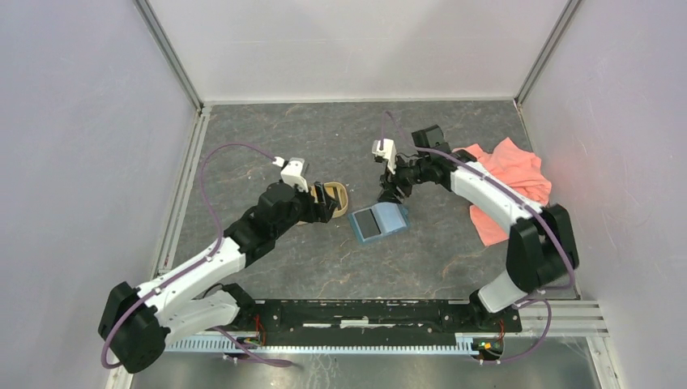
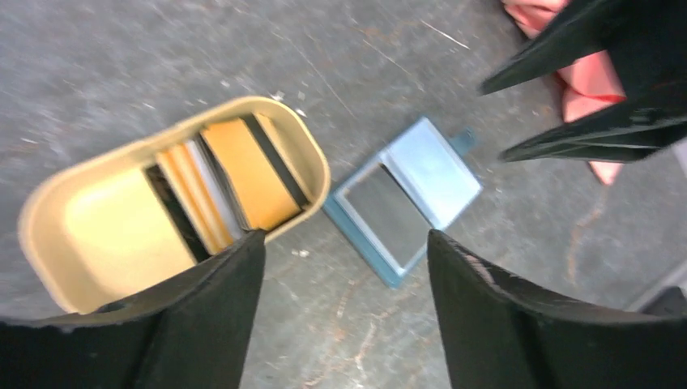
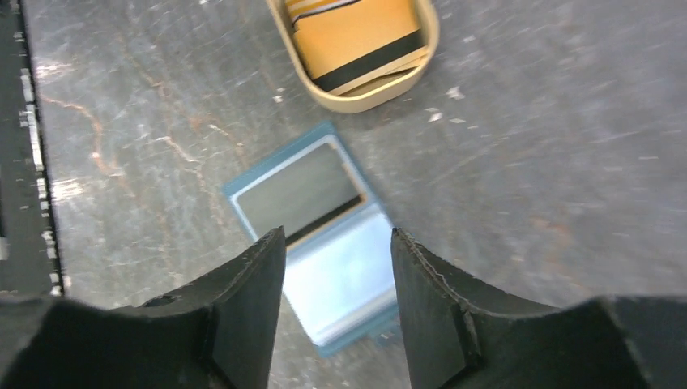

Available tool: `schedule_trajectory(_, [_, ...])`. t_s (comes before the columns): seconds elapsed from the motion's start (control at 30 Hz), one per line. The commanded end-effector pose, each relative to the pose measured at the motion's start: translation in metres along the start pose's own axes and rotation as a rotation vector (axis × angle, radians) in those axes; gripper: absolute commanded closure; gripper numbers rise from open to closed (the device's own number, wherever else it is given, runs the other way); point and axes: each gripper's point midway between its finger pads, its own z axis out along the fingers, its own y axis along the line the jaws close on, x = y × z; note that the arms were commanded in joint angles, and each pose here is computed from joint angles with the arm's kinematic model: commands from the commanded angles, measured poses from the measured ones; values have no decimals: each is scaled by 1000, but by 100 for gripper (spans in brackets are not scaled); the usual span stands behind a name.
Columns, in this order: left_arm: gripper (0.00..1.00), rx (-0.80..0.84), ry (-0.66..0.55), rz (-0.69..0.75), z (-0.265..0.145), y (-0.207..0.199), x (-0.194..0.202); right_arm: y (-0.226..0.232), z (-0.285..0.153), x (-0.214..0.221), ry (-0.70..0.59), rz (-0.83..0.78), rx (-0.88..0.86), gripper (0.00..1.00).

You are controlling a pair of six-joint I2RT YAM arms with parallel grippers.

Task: Put the credit cards into the card holder
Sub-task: Insert the credit card into the card holder, then pick up the credit card from the storage box.

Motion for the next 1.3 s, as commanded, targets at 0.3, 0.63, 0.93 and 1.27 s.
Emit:
schedule_trajectory(0.3, [2, -28, -75, 43, 15, 21, -44, 0, -26, -50, -122, -166, -27, 10])
schedule_trajectory(0.63, [16, 4, 29, -298, 64, 49, -34, -4, -15, -13, -173, -53, -51, 7])
schedule_trajectory(0.93, [33, -123, 116, -332, 91, 75, -12, -4, -12, 0, -167, -3, -90, 8])
schedule_trajectory(1.27, [38, -150, 154, -315, 104, 84, -2, -2, -12, 2, -171, 1, -100, 8])
